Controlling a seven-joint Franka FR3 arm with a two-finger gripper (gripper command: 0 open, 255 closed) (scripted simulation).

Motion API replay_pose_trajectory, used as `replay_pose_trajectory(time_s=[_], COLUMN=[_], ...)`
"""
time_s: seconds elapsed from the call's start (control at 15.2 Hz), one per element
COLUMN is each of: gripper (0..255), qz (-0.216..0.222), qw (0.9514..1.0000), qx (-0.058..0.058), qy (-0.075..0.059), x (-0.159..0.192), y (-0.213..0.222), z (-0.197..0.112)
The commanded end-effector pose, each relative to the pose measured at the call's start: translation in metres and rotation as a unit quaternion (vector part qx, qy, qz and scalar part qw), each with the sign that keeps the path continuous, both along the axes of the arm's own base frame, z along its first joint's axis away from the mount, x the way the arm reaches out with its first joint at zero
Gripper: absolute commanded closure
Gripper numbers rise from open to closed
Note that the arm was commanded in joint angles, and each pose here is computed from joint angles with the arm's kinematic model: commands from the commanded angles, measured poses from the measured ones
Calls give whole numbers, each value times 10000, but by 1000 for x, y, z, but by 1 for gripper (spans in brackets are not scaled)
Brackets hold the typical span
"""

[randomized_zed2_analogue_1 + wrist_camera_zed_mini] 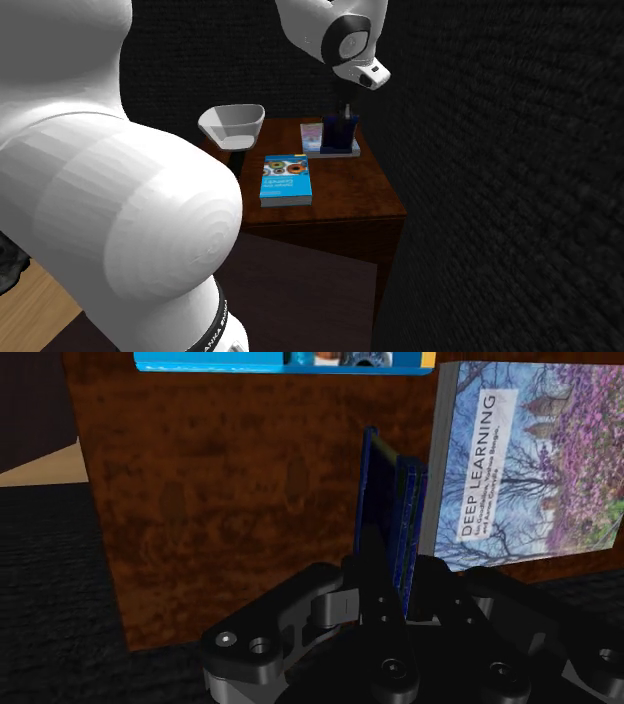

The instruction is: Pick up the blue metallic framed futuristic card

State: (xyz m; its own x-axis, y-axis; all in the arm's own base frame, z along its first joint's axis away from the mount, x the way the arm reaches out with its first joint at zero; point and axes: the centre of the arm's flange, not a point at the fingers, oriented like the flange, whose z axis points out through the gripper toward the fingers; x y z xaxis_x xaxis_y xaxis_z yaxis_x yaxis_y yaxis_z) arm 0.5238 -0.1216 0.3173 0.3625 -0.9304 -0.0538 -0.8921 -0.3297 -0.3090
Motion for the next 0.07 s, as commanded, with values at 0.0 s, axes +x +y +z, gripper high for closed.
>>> replay_pose_trajectory(time_s=[0.0], gripper=[255], qz=[-1], qw=[10000], qx=[0], qy=[2], x=[0], y=[0], z=[3])
